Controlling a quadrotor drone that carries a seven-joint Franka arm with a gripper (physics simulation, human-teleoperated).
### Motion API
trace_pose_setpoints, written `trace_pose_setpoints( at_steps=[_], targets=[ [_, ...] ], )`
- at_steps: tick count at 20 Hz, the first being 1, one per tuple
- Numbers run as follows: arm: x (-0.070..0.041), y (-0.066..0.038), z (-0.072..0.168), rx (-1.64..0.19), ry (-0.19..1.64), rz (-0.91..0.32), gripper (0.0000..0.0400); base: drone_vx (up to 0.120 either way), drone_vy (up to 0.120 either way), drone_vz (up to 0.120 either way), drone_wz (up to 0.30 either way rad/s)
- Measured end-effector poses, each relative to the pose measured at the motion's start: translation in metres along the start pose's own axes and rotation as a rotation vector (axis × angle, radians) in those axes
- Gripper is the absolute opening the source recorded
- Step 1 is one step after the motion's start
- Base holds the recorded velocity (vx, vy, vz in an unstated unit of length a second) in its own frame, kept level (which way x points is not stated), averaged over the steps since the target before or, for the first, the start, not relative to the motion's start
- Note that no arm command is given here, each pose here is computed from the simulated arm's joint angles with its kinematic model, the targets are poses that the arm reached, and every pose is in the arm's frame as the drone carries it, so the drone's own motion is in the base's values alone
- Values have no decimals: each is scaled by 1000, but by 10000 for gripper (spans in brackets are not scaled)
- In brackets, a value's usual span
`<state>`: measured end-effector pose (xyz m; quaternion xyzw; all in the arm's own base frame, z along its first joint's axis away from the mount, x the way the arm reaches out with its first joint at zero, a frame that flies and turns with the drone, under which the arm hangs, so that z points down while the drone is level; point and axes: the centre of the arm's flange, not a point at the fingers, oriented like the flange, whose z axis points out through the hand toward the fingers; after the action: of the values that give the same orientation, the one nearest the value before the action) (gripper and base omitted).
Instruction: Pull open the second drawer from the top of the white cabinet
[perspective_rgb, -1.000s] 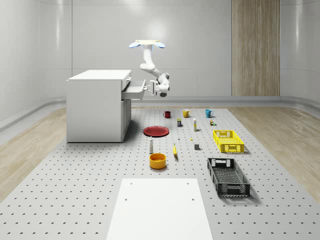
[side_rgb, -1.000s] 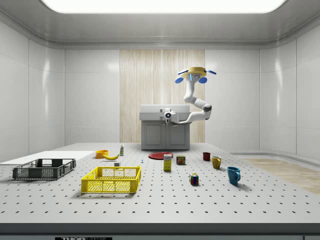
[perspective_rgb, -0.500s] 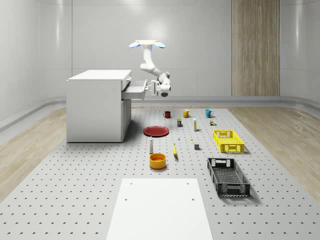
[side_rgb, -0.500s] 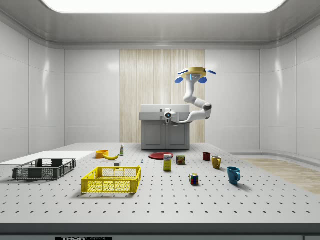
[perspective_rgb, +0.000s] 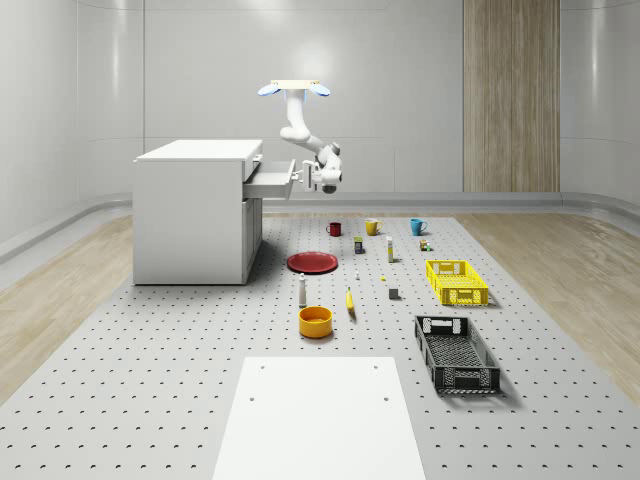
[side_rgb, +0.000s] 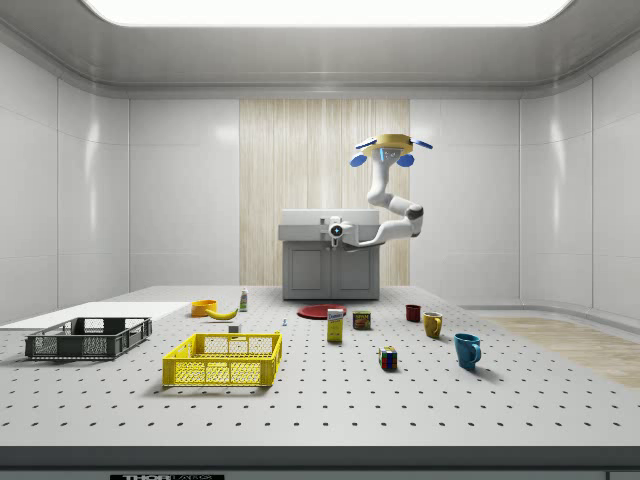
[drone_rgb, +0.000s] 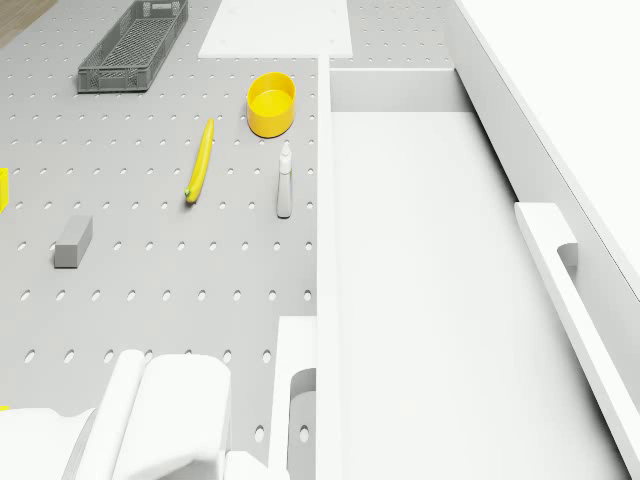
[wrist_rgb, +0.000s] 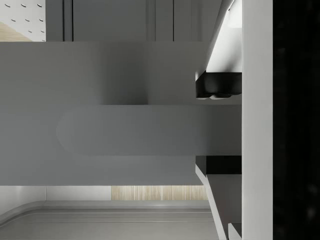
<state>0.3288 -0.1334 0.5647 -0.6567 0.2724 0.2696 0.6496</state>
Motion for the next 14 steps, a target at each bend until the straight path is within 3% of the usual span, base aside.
trace_pose_setpoints(
  at_steps=[14],
  targets=[
    [0,0,-26,0,0,-1,134,0,0,0,0]
  ],
)
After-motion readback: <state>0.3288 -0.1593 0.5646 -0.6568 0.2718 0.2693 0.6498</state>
